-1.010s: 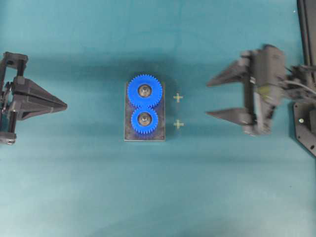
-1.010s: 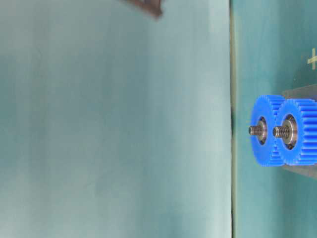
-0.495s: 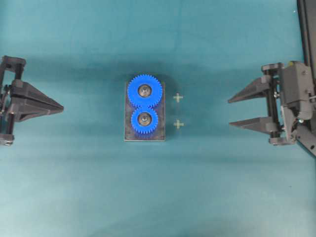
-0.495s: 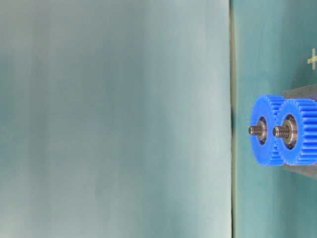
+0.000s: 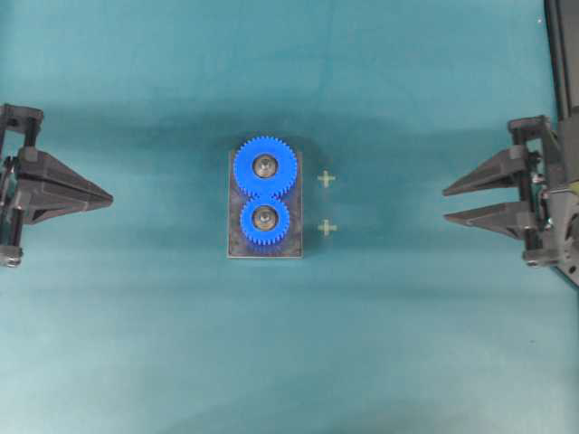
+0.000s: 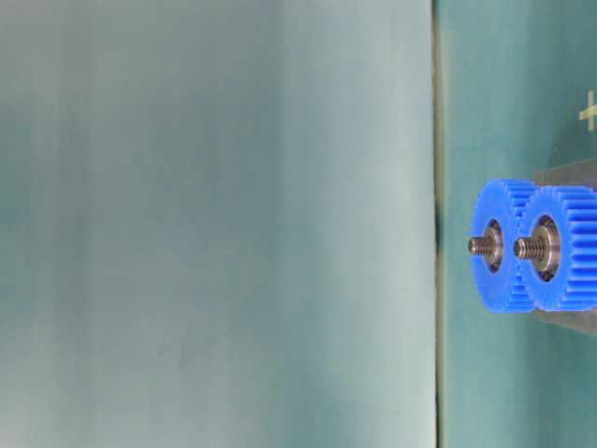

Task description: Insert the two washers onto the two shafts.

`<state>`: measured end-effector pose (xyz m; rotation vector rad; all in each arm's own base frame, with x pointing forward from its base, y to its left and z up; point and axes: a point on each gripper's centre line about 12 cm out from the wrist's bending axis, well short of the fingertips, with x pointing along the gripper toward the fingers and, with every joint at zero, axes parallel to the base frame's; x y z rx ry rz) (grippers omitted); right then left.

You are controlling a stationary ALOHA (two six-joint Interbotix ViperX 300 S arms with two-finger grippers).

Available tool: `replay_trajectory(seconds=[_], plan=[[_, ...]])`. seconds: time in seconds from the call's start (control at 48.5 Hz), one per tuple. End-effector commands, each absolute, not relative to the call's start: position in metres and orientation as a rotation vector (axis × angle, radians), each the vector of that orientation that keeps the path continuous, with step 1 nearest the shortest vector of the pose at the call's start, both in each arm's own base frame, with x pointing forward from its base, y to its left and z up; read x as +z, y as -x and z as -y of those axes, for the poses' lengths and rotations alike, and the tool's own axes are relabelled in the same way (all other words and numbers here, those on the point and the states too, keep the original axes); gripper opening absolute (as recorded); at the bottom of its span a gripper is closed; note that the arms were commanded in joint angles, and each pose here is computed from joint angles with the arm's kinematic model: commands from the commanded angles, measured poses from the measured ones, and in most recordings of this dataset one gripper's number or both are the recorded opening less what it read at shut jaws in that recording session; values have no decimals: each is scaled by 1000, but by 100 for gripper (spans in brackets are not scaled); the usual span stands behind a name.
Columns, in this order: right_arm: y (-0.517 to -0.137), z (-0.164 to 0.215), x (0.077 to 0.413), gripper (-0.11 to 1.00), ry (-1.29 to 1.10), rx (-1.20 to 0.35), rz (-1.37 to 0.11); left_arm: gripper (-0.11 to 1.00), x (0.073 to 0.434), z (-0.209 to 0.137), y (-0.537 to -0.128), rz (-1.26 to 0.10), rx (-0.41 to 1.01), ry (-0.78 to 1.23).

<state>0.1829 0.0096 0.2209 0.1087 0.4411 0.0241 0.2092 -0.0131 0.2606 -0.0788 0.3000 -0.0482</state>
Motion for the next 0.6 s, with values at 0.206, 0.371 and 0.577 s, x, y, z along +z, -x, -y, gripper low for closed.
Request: replay_trajectory(seconds=[0.206, 0.371, 0.577], plan=[[-179, -10, 214, 40, -148, 17, -462, 0, 265, 13, -209, -237, -53, 77], [-173, -9, 202, 40, -148, 14, -482, 0, 256, 13, -206, -259, -51, 79], [-162, -9, 194, 40, -152, 19, -417, 0, 248, 12, -193, -231, -51, 82]])
